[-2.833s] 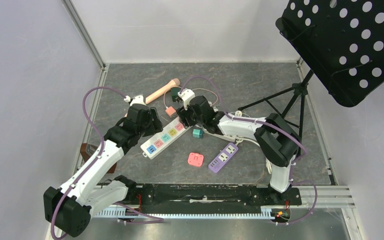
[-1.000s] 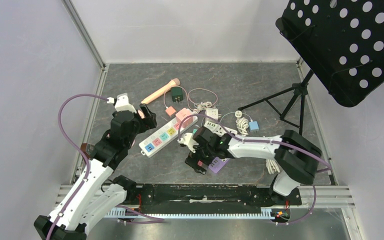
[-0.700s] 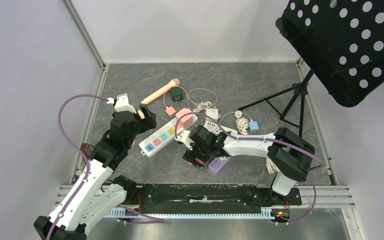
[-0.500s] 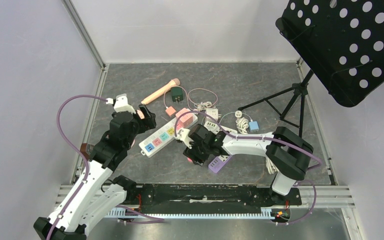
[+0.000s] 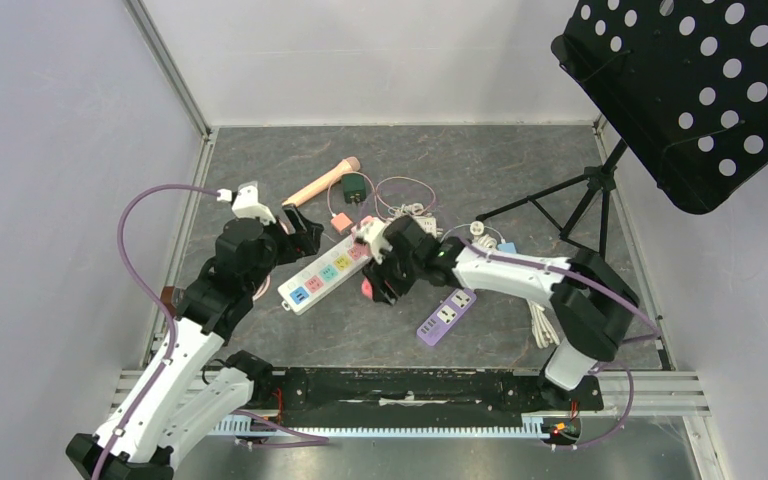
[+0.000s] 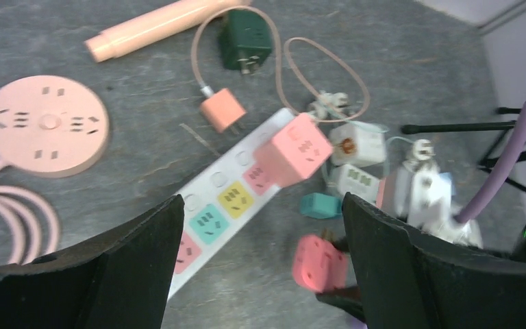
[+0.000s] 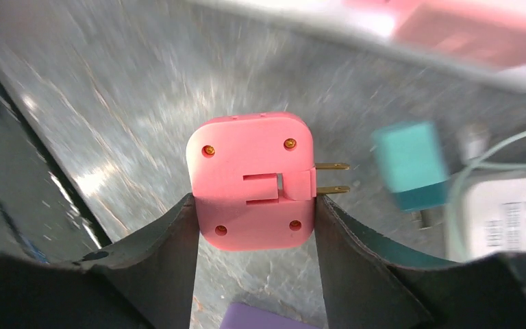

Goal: Insert the plug

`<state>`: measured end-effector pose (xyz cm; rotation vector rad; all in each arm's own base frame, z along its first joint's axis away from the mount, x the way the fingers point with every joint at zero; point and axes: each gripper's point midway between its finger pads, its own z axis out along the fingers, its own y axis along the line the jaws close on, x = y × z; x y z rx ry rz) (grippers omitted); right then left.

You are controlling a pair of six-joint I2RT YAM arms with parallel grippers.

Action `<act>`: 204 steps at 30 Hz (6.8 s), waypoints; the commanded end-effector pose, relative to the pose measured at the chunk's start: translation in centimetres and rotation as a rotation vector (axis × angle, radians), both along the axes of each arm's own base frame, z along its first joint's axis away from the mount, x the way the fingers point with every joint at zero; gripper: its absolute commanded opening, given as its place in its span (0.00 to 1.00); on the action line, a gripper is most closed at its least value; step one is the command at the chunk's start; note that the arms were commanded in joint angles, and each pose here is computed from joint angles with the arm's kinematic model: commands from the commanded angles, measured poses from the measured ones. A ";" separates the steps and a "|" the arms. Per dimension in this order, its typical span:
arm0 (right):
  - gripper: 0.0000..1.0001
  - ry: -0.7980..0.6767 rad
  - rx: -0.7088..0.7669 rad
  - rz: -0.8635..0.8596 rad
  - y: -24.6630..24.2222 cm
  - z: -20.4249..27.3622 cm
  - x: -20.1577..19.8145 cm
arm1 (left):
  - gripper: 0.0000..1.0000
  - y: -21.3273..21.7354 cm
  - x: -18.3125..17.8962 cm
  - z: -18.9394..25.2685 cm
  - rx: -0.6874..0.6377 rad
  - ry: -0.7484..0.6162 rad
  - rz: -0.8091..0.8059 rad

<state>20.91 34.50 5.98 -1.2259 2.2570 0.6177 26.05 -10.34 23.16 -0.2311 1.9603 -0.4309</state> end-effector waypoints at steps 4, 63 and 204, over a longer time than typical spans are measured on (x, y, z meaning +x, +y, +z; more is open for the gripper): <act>0.42 -0.129 0.550 -0.112 4.6 17.8 5.0 | 0.89 -3.5 0.5 7.9 -0.227 -0.104 -0.098; 0.90 -0.198 1.109 0.366 3.9 33.2 -2.4 | 0.02 -10.0 -8.4 20.1 0.074 -0.497 -0.948; 0.94 -0.060 1.245 -0.046 2.8 33.7 4.5 | 0.02 -6.2 -0.6 17.0 0.029 -0.302 -0.451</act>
